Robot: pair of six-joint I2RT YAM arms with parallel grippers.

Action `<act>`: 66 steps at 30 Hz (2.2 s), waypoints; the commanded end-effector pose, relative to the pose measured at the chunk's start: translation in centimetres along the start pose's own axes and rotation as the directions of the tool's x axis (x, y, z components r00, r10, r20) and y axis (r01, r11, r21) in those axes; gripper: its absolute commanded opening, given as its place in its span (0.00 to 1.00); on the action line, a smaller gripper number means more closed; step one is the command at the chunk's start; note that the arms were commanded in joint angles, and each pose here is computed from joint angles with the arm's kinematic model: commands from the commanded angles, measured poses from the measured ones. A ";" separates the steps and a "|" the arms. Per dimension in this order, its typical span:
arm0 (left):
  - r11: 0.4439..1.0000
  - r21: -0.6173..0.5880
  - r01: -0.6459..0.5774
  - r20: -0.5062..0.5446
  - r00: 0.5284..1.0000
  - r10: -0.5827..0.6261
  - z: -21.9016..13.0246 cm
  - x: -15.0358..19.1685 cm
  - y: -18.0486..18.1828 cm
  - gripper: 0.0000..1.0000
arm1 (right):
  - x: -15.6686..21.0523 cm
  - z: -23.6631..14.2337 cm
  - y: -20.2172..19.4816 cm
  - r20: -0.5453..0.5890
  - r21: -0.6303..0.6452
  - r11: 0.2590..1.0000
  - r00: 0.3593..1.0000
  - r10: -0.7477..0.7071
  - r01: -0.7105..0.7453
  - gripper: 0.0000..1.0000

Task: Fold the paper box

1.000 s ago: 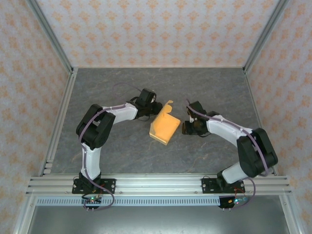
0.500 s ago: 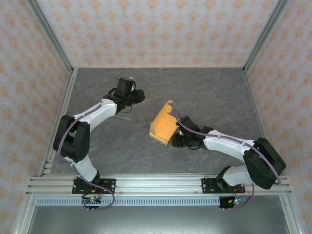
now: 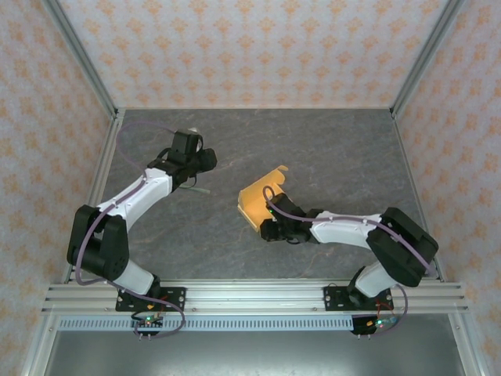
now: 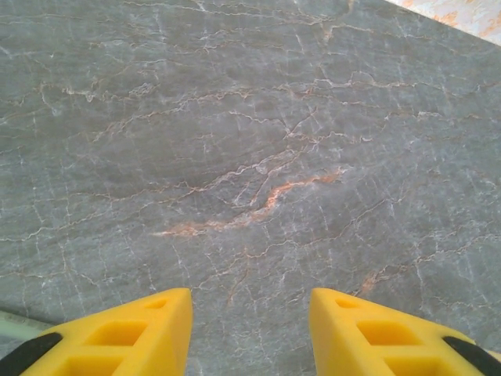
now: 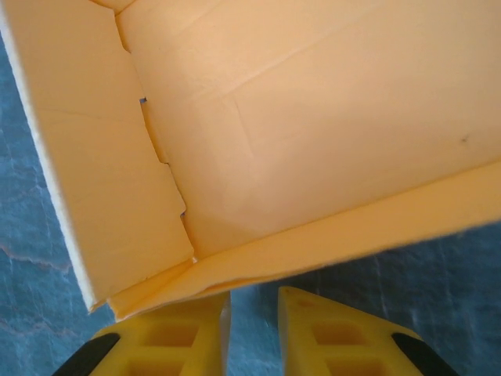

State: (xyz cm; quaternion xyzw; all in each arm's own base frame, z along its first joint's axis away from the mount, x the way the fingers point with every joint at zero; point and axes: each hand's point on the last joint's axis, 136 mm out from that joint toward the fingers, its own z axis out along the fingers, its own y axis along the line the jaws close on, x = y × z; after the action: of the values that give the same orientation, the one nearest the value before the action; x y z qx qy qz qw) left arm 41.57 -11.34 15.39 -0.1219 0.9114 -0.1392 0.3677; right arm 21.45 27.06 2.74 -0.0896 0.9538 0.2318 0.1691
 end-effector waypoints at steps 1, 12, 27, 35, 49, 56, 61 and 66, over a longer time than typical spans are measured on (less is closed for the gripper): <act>0.998 -0.060 -0.028 0.012 1.000 0.029 -0.8 0.3 1.5 0.44 | -3.0 0.2 1.6 0.102 -0.031 0.999 0.994 0.024 -0.021 0.22; 0.993 -0.116 0.027 -0.004 1.000 -0.028 -0.5 2.2 5.1 0.45 | -6.8 2.8 2.4 0.192 0.018 1.000 0.981 -0.003 0.000 0.23; 0.961 -0.272 0.057 0.011 0.998 -0.056 -3.3 4.6 10.9 0.58 | -6.1 -0.9 4.4 0.201 0.033 0.965 0.944 -0.260 0.259 0.38; 0.938 -0.334 0.093 -0.011 0.995 -0.103 -4.4 6.5 12.5 0.71 | -7.2 -5.0 6.6 0.286 -0.017 0.929 0.892 -0.349 0.369 0.46; 0.898 -0.435 0.060 -0.143 0.980 -0.135 -0.6 9.0 11.7 0.76 | -7.8 -6.8 6.6 0.341 0.028 0.894 0.837 -0.429 0.447 0.61; 0.887 -0.460 0.047 -0.180 0.973 -0.145 1.1 9.7 11.2 0.79 | -7.9 -6.9 6.5 0.352 0.037 0.889 0.827 -0.439 0.456 0.64; 0.879 -0.474 0.043 -0.199 0.968 -0.155 2.0 9.9 11.1 0.79 | -7.6 -7.0 6.1 0.362 0.043 0.889 0.822 -0.439 0.456 0.64; 0.892 -0.448 0.052 -0.205 0.966 -0.160 3.5 9.3 10.1 0.79 | -7.5 -7.1 5.8 0.360 0.055 0.886 0.819 -0.448 0.460 0.64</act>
State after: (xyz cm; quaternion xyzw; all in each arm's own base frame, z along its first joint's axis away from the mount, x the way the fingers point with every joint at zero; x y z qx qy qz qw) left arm 35.36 -5.19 3.01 -0.2275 0.9514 0.0363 0.2043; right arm 24.67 29.93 12.84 -0.2731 0.8613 0.2197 0.3678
